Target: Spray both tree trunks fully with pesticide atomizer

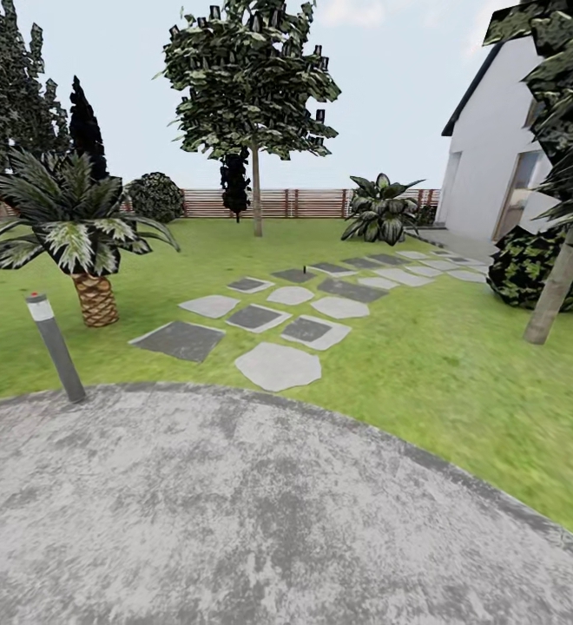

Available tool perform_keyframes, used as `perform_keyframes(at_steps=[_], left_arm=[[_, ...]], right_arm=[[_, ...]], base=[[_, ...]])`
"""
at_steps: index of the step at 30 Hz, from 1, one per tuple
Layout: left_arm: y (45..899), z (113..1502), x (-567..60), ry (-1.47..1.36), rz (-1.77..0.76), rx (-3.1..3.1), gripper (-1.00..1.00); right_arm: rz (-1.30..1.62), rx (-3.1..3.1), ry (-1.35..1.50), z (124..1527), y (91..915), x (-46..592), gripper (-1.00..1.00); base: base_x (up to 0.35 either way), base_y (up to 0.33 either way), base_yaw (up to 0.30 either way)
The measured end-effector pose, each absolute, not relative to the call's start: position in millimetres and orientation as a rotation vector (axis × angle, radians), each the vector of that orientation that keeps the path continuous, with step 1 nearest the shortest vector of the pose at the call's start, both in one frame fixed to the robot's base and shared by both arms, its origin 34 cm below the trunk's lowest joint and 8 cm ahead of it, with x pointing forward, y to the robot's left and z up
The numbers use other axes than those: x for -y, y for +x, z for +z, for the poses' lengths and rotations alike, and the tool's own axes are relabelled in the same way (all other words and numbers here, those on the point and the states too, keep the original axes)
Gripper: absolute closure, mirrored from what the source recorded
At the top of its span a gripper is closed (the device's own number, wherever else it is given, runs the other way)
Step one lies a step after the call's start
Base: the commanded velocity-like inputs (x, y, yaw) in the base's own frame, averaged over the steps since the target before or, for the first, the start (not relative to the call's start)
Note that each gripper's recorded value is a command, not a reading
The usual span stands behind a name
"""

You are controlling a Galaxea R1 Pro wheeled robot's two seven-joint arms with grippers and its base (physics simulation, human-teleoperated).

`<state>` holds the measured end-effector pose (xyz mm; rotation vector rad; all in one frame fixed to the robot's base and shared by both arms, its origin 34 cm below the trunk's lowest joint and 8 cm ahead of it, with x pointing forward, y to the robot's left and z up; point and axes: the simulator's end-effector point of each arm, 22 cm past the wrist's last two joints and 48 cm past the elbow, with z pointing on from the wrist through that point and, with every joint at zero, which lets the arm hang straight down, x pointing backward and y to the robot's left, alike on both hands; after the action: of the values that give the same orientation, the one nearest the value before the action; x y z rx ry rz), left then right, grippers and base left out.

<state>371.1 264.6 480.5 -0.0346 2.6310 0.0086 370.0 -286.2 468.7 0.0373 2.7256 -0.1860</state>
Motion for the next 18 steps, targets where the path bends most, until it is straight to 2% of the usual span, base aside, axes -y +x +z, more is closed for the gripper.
perform_keyframes(at_steps=[18], left_arm=[[370.6,480.4,-264.6,-0.035,0.009,-2.632,-1.0]], right_arm=[[-0.187,-2.726,0.037,468.7,369.9,286.4,-1.0]], base=[[0.35,0.0,0.0]])
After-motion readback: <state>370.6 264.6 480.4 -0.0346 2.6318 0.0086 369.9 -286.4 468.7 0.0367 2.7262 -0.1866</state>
